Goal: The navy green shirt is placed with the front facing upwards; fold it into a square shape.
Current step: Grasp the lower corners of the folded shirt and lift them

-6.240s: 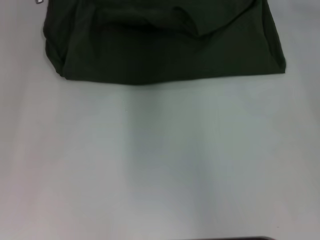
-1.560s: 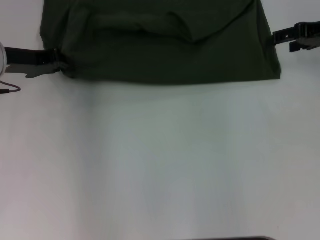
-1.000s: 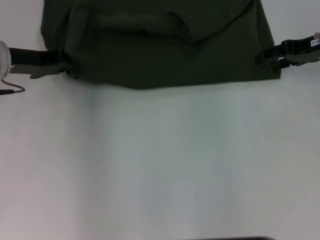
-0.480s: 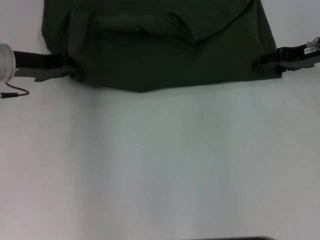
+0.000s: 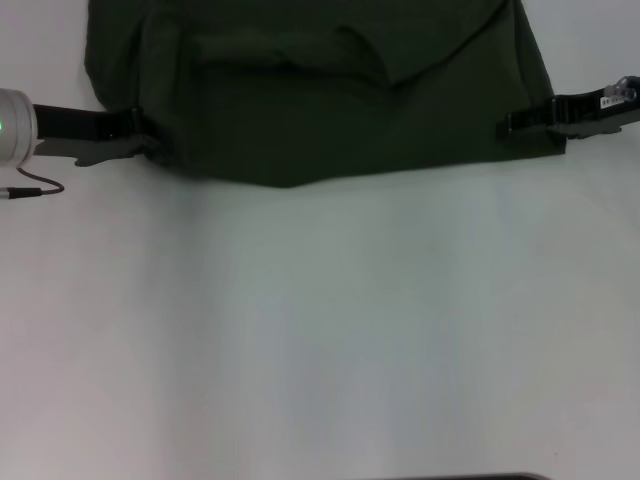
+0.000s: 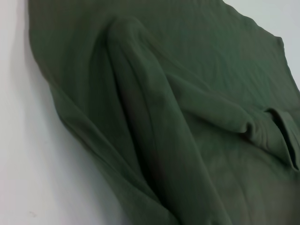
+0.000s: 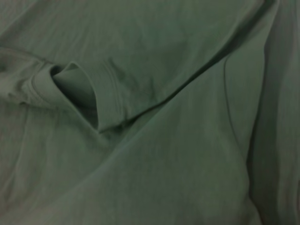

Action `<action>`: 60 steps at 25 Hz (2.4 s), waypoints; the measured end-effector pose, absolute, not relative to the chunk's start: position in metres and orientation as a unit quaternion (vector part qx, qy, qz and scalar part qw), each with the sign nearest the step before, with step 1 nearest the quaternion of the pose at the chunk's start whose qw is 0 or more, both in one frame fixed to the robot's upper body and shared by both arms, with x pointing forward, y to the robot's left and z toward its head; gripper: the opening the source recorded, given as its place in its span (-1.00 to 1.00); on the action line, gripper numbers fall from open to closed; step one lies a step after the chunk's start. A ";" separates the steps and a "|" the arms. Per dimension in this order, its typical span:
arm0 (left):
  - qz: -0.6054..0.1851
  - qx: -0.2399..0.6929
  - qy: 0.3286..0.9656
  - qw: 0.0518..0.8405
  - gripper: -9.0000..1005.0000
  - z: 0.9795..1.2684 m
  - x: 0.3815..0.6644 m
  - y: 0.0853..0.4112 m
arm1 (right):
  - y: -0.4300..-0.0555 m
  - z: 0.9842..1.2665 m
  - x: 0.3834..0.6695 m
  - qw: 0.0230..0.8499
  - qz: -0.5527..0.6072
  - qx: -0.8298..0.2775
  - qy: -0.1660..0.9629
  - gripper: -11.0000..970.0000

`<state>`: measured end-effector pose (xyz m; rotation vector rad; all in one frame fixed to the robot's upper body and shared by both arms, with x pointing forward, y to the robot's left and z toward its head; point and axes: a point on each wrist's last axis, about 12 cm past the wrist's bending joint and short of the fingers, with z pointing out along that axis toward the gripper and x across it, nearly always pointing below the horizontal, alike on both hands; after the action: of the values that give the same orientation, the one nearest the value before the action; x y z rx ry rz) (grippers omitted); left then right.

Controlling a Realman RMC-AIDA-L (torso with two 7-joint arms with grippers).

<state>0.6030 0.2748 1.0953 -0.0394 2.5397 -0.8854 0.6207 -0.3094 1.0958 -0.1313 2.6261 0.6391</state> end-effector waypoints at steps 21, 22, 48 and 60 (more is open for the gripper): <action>-0.323 -0.014 0.918 0.227 -0.85 1.097 0.604 0.274 | -0.299 1.095 0.624 0.227 0.232 -0.069 0.943 0.86; -0.324 -0.014 0.918 0.228 -0.85 1.097 0.604 0.274 | -0.298 1.095 0.624 0.226 0.235 -0.069 0.943 0.86; -0.326 -0.011 0.918 0.225 -0.85 1.098 0.604 0.270 | -0.296 1.090 0.620 0.226 0.238 -0.075 0.941 0.85; -0.327 -0.010 0.918 0.224 -0.85 1.097 0.604 0.269 | -0.297 1.091 0.619 0.230 0.252 -0.069 0.937 0.84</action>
<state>0.6038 0.2689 1.0967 -0.0280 2.5340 -0.9019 0.6189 -0.2969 1.0913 -0.1898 2.5789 0.6943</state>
